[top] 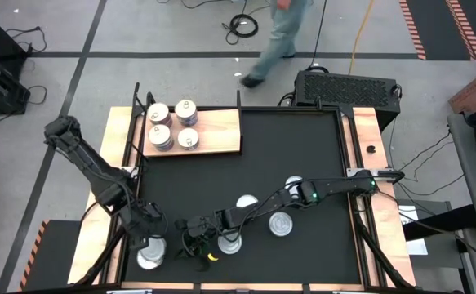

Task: Stack canned seafood by type on shelf
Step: Remove the green and white tuna can from the top of the blue and pink tuna can, then stack the blue and pink tuna can on the top of the blue and pink tuna can on the shelf

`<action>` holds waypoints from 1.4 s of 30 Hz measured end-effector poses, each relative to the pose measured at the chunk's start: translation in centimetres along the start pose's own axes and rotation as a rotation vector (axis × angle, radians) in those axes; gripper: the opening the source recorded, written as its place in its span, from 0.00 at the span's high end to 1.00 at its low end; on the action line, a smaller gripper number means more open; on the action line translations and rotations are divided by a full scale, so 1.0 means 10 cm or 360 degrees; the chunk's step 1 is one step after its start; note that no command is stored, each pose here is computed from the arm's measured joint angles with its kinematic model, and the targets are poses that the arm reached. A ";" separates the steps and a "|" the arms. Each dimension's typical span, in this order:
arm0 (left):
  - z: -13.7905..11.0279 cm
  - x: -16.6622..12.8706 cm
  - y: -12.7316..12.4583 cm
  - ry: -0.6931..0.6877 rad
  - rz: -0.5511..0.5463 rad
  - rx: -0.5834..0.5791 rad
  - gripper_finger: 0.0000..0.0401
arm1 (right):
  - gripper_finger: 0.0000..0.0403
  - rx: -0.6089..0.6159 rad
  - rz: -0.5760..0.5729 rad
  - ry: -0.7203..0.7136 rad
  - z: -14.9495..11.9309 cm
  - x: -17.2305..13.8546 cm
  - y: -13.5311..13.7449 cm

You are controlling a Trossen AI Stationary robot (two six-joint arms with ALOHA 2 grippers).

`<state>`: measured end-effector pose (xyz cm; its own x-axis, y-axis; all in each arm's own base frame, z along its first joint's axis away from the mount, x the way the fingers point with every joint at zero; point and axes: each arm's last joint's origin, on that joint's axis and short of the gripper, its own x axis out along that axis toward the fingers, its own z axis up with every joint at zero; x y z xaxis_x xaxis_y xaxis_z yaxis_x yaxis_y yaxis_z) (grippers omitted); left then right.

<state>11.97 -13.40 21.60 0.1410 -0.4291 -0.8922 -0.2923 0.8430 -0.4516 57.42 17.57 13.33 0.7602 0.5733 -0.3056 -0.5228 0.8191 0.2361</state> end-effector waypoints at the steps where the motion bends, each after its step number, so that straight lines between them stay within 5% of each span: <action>1: 0.02 -0.01 0.02 -0.0013 0.0004 0.0001 1.00 | 1.00 0.0001 -0.0001 0.0007 0.02 -0.01 0.01; 14: 0.38 -0.15 0.32 -0.0095 0.0105 0.0092 1.00 | 1.00 0.0002 0.0031 0.0090 0.01 -0.03 0.02; 27: 0.56 -0.22 0.63 0.0018 0.0246 -0.0018 1.00 | 1.00 0.0009 0.0025 0.0139 -0.02 -0.04 0.02; 34: 0.50 -0.29 0.42 -0.0042 0.0040 0.0068 1.00 | 1.00 -0.0025 0.0014 0.0209 0.02 -0.08 0.04; 42: 0.15 -0.14 0.04 0.0054 -0.0066 0.0070 1.00 | 1.00 -0.0081 0.0030 0.0226 0.13 -0.12 0.16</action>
<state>13.08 -12.01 22.67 0.1195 -0.4742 -0.8723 -0.2446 0.8374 -0.4888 56.14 18.12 15.26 0.6897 0.5826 -0.4300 -0.5582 0.8060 0.1967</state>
